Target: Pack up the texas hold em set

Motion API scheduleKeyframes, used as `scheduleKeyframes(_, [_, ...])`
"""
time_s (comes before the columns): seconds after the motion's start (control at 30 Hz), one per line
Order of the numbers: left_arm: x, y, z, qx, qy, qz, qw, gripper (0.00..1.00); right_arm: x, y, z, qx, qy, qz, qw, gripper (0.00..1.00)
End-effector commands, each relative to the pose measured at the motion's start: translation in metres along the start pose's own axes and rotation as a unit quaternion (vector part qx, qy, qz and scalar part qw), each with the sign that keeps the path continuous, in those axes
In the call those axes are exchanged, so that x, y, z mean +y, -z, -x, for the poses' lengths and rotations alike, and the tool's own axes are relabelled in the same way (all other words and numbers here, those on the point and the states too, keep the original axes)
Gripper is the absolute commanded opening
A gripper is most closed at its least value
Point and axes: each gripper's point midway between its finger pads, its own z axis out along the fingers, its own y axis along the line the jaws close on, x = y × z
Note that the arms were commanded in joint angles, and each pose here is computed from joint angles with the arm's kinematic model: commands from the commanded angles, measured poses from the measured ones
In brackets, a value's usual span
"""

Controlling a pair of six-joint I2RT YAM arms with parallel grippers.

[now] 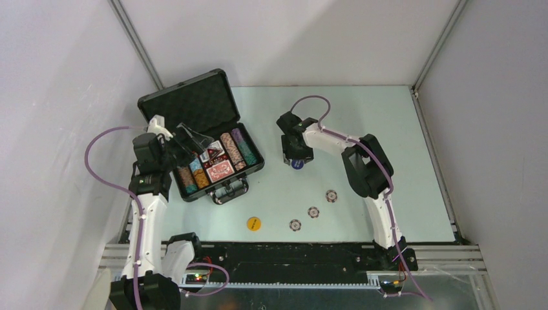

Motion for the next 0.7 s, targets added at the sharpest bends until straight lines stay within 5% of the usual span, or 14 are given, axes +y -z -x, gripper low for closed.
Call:
scheduleKeyframes(0.0, [-0.005, 0.002, 0.007, -0.011, -0.001, -0.011, 1.000, 1.00, -0.007, -0.009, -0.014, 0.015, -0.002, -0.020, 1.000, 0.62])
scheduleKeyframes(0.43, [-0.006, 0.002, 0.007, -0.010, -0.001, -0.013, 1.000, 1.00, -0.013, -0.008, -0.024, 0.024, -0.002, -0.027, 0.999, 0.65])
scheduleKeyframes(0.67, [-0.006, 0.002, 0.007, -0.009, 0.000, -0.012, 1.000, 1.00, -0.015, -0.009, -0.025, 0.027, -0.001, -0.029, 0.999, 0.58])
